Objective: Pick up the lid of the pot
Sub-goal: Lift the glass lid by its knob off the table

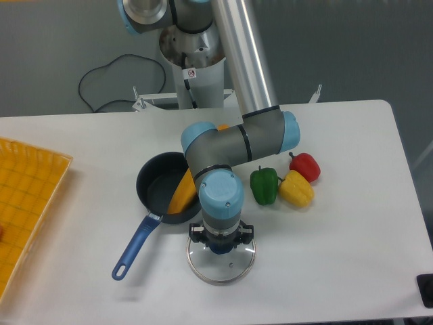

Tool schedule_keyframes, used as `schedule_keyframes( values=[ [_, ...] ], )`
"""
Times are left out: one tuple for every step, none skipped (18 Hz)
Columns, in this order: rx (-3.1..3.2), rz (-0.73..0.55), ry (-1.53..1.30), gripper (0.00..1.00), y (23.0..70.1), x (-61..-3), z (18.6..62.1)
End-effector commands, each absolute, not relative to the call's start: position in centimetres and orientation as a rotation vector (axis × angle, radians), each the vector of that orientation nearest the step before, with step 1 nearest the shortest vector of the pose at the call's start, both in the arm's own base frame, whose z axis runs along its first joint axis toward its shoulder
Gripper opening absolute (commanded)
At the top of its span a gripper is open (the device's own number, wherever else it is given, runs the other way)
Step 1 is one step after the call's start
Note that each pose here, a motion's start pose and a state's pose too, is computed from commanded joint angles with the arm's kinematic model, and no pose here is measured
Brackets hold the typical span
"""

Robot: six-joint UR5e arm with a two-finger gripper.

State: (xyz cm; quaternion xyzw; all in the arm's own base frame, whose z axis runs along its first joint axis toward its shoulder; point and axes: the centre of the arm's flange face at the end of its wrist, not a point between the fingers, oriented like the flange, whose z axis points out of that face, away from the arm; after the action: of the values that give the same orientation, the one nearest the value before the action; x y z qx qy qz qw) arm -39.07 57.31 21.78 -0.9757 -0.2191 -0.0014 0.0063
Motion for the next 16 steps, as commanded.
schedule_keyframes(
  values=[
    [-3.046, 0.000, -0.682, 0.43, 57.2, -39.0, 22.4],
    [-3.044, 0.004, -0.674, 0.43, 57.1, -38.9, 23.0],
    [-3.034, 0.015, -0.674, 0.43, 56.9, -38.9, 24.0],
    [-3.026, 0.022, -0.674, 0.43, 56.7, -39.0, 24.8],
    [-3.024, 0.024, -0.674, 0.43, 56.5, -39.0, 25.3],
    [-3.025, 0.023, -0.679, 0.43, 56.3, -39.0, 25.7],
    [-3.021, 0.026, -0.683, 0.43, 56.0, -39.2, 26.1],
    [-3.020, 0.023, -0.690, 0.43, 55.7, -39.5, 26.5],
    [-3.016, 0.027, -0.689, 0.43, 55.4, -39.7, 27.0],
    [-3.014, 0.030, -0.679, 0.43, 55.0, -39.9, 27.7],
    [-3.015, 0.027, -0.679, 0.43, 54.4, -40.3, 28.4],
    [-3.016, 0.024, -0.679, 0.43, 53.7, -40.8, 29.1],
    [-3.020, 0.020, -0.661, 0.43, 53.0, -41.1, 29.8],
    [-3.027, 0.015, -0.640, 0.43, 52.5, -41.3, 30.3],
    [-3.030, 0.016, -0.629, 0.43, 51.8, -41.8, 30.7],
    [-3.025, 0.017, -0.625, 0.43, 51.4, -42.1, 31.2]
  ],
)
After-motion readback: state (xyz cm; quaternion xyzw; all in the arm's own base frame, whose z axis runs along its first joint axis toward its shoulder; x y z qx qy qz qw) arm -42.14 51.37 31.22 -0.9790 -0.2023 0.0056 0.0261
